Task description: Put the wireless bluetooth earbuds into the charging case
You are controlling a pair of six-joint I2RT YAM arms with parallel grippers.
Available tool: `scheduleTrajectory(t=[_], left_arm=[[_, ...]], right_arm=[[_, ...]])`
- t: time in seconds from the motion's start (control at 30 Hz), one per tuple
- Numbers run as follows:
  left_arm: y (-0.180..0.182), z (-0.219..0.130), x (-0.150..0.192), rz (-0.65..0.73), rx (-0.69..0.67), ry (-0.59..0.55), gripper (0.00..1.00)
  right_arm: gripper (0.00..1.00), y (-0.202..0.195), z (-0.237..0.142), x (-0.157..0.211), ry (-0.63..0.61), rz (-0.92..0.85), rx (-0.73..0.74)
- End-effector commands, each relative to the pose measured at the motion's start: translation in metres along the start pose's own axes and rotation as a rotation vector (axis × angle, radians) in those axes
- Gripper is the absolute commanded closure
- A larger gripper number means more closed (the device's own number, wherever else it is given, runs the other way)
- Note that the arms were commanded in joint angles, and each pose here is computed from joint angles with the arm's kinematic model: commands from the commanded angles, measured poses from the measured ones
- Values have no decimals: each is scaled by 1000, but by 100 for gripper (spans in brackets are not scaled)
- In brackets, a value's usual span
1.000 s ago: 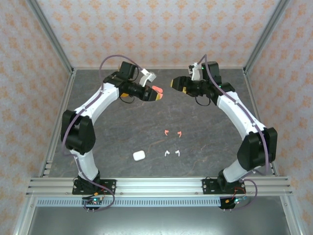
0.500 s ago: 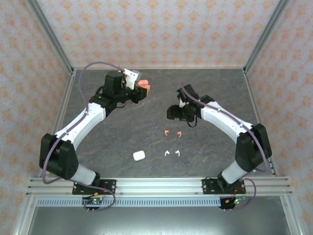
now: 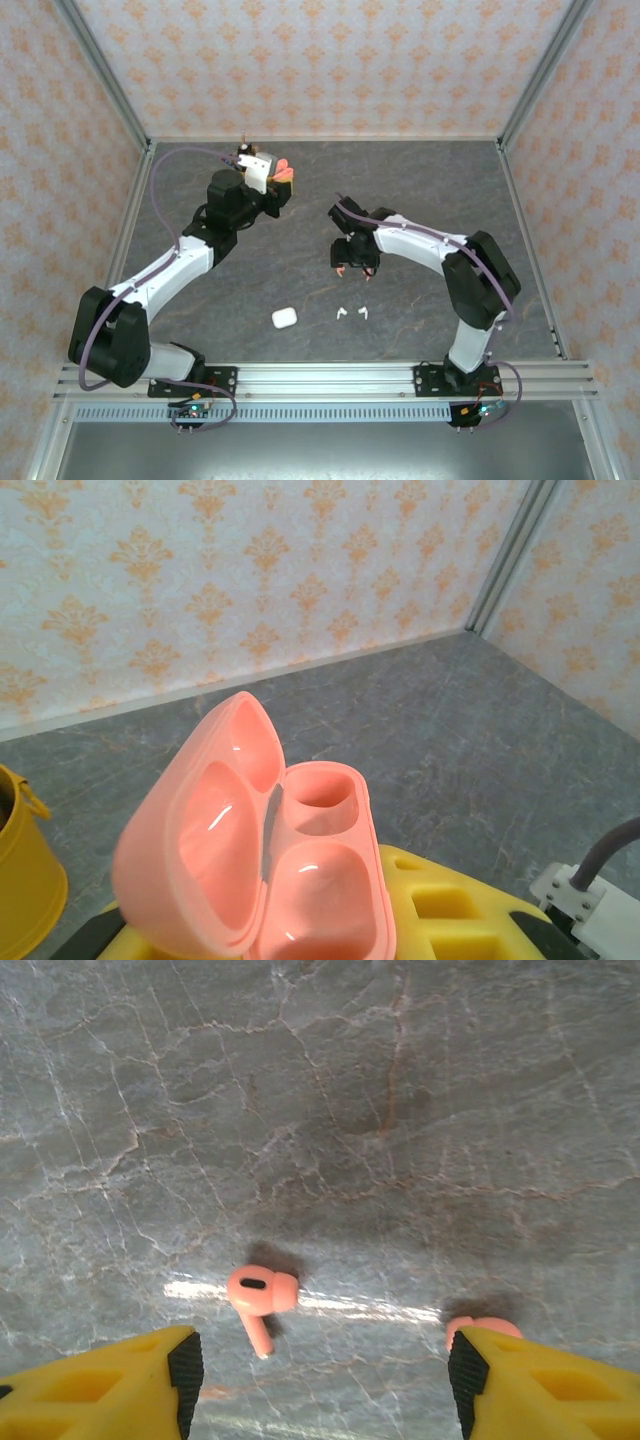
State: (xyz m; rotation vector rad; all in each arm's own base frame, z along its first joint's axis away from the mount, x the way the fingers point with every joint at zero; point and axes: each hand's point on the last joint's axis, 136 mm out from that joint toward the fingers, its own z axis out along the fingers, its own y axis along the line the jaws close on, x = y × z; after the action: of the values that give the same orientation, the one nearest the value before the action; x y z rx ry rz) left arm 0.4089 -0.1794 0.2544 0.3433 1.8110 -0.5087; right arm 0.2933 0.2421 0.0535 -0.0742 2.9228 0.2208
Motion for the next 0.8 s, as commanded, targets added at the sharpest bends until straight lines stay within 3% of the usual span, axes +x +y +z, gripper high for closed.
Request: scheduleTrajectory(t=[0.0,0.4,0.77], left_arm=[[-5,-12,-27,63,1,-156,100],[-24,-24,-40,89,105,-279,100],[-32,-29,-49,95,140,-306,100]], right_arm=[[34,4,2,-8,-24,18,30],[38,13,18,-6,12,30,15],[43,16,24,-5,20,43,28]])
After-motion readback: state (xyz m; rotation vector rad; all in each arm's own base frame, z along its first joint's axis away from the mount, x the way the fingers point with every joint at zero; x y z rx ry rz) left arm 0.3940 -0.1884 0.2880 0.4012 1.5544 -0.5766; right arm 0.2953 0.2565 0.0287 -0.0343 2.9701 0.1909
